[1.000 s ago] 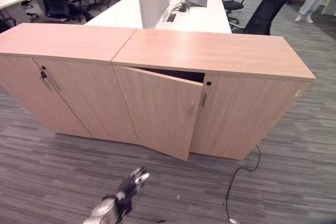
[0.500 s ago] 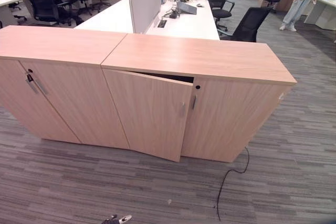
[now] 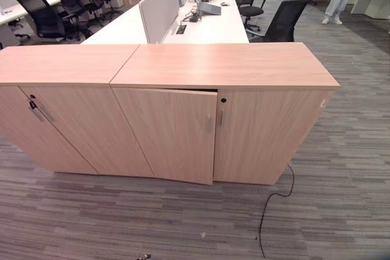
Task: Put the empty folder in the office cabinet
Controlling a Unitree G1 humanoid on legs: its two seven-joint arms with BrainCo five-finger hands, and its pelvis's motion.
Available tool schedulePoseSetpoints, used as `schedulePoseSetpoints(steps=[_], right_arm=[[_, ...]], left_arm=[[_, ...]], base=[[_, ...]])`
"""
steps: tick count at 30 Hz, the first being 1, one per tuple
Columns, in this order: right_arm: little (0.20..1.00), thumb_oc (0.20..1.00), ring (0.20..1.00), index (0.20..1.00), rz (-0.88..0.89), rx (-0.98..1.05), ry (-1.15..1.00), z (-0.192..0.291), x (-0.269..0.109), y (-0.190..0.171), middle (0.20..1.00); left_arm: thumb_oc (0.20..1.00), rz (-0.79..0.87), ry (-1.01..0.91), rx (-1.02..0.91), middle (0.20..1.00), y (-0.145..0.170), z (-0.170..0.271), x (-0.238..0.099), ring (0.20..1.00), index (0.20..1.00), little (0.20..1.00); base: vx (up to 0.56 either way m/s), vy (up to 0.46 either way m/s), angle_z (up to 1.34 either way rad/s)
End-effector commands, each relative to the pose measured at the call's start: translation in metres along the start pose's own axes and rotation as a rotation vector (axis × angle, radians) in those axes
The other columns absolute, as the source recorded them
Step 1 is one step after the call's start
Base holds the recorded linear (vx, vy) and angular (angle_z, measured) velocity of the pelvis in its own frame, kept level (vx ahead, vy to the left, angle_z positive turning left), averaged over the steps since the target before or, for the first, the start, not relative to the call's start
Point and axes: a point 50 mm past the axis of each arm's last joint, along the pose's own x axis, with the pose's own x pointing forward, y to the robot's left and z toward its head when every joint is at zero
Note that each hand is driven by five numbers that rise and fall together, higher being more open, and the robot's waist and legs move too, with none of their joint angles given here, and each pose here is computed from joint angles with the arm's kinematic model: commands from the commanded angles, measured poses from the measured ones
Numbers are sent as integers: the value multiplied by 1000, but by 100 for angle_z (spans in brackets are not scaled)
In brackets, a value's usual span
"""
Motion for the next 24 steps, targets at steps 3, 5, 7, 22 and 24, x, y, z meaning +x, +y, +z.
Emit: schedulePoseSetpoints(steps=[3, 5, 7, 22, 24], right_arm=[[1000, 1000, 1000, 1000, -1, -154, -13, 24, 2, 3, 1000], [1000, 1000, 1000, 1000, -7, -168, -4, 23, 2, 1, 1000], [1000, 1000, 1000, 1000, -11, -165, 0, 22, 2, -1, 1000], [1000, 1000, 1000, 1000, -57, -149, 32, 15, 1, -12, 1000], [1000, 1000, 1000, 1000, -59, -147, 31, 16, 1, -12, 1000]], left_arm=[[1000, -56, -109, 155, 1000, -13, 40, 7, 1000, 1000, 1000], [1000, -48, -111, 154, 1000, -12, 40, 7, 1000, 1000, 1000], [1000, -40, -110, 146, 1000, -11, 40, 7, 1000, 1000, 1000], [1000, 10, 2, 110, 1000, -8, 17, 7, 1000, 1000, 1000], [1000, 13, 8, 108, 1000, -7, 16, 6, 1000, 1000, 1000]], base=[[-2, 1, -5], [-2, 4, -2], [0, 0, 0], [0, 0, 0], [0, 0, 0]])
